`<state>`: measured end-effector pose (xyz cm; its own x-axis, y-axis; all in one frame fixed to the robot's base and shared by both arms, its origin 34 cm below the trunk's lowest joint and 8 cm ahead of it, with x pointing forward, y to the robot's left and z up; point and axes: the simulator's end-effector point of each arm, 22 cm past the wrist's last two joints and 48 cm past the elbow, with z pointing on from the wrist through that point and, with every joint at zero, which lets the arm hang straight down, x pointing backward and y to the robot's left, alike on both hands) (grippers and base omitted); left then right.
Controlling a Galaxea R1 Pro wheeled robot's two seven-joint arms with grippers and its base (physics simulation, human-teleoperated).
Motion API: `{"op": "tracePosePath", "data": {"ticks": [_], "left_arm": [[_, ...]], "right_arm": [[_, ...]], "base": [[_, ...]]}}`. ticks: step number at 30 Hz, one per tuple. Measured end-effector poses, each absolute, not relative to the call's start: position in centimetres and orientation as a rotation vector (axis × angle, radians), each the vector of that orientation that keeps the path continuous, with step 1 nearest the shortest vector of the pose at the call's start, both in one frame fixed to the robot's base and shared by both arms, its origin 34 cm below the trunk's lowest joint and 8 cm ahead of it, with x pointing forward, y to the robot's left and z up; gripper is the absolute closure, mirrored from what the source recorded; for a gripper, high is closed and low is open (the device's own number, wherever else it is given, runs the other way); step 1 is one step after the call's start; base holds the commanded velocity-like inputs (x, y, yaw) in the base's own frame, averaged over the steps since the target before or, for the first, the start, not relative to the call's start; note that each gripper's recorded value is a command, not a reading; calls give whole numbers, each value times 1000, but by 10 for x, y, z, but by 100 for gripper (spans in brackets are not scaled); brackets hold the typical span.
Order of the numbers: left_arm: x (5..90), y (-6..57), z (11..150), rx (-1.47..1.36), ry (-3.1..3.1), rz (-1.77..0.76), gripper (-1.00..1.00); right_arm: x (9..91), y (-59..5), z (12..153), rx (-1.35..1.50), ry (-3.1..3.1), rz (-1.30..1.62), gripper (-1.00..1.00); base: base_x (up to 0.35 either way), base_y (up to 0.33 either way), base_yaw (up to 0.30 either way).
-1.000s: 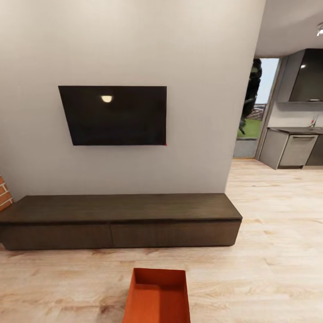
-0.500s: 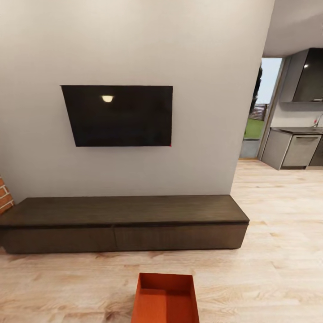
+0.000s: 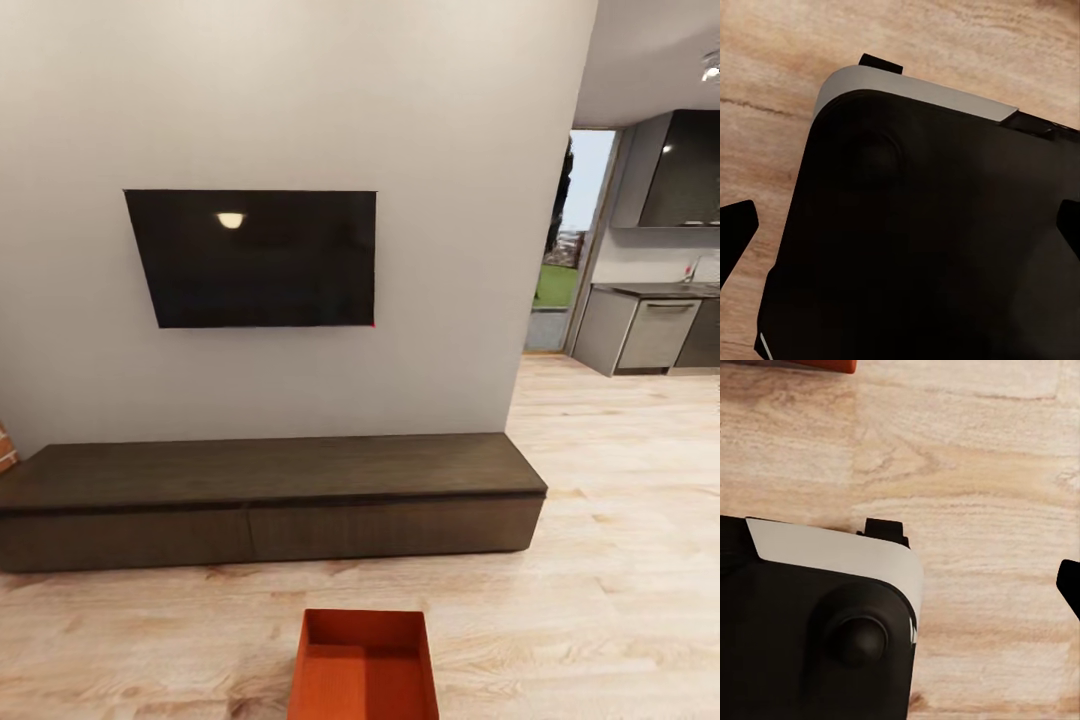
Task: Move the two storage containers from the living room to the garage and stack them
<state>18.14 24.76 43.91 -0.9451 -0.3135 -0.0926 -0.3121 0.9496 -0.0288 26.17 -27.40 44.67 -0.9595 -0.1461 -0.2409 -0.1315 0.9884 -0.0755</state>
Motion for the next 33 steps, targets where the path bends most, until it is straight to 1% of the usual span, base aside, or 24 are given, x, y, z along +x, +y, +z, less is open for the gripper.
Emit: {"op": "tracePosePath", "data": {"ticks": [20,26,33], "left_arm": [[181,248,439,-485,3007,-21,-100],[181,248,439,-485,3007,-21,-100],[181,248,439,-485,3007,-21,-100]], "right_arm": [[262,-275,447,-222,2883,-85,-100],[262,-275,447,-196,2884,-88,-100],[262,-275,447,-206,2885,-87,-100]], "base": [[0,0,-4],[0,0,-149],[0,0,-27]]}}
